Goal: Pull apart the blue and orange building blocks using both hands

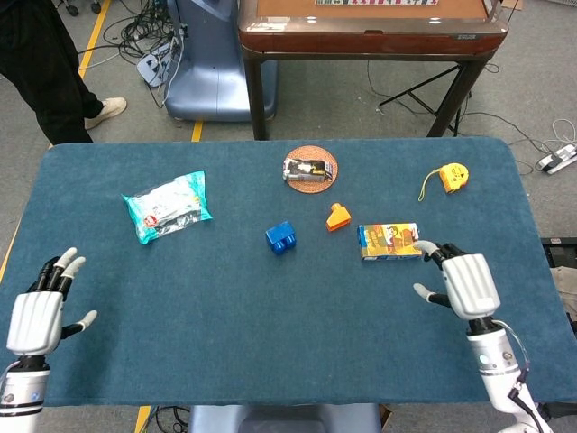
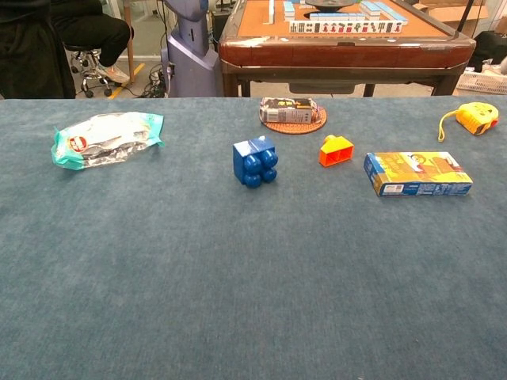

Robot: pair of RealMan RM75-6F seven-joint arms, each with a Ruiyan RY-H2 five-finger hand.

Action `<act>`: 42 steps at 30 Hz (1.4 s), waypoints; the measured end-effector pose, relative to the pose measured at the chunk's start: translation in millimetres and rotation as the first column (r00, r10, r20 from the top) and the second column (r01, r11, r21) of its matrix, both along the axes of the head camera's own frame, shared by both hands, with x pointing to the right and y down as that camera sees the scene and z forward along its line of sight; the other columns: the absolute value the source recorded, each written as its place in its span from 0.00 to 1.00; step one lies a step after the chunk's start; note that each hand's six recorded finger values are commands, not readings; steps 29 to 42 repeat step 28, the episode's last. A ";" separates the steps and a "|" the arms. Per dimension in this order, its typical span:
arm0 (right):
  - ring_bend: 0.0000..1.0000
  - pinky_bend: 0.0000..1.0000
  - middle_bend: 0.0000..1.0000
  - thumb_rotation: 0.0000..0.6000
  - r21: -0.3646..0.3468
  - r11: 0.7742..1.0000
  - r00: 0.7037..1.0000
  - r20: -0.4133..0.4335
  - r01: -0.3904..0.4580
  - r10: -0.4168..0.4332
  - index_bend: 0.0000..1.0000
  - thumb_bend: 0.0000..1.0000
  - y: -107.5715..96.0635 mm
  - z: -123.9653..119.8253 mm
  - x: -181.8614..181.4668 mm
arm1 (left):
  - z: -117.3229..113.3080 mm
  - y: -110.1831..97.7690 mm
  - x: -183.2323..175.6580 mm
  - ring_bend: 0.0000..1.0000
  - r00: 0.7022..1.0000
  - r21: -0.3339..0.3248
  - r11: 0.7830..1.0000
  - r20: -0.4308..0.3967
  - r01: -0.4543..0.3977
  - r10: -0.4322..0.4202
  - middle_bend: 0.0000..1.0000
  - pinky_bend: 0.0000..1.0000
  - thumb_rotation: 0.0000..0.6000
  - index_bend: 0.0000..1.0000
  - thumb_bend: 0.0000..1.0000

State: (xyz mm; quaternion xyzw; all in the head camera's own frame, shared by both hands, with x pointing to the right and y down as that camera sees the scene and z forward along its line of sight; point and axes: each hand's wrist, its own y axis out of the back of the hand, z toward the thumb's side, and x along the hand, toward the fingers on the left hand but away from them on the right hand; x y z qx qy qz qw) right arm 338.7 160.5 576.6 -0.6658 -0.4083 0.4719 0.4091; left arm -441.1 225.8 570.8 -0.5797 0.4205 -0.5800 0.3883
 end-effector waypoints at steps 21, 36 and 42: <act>0.37 0.53 0.43 1.00 -0.054 0.984 0.985 -0.058 -0.167 0.164 0.32 0.00 70.1 -7.2 91.3 | -37.9 52.3 -69.2 0.13 0.985 -0.056 0.990 0.126 0.126 -0.118 0.11 0.40 1.00 0.15 0.00; 0.37 0.53 0.43 1.00 -0.055 0.984 0.985 -0.055 -0.170 0.167 0.32 0.00 71.2 -8.8 92.8 | -34.3 58.1 -69.0 0.13 0.984 -0.072 0.988 0.125 0.136 -0.126 0.11 0.40 1.00 0.16 0.00; 0.37 0.53 0.43 1.00 -0.055 0.984 0.985 -0.055 -0.170 0.167 0.32 0.00 71.2 -8.8 92.8 | -34.3 58.1 -69.0 0.13 0.984 -0.072 0.988 0.125 0.136 -0.126 0.11 0.40 1.00 0.16 0.00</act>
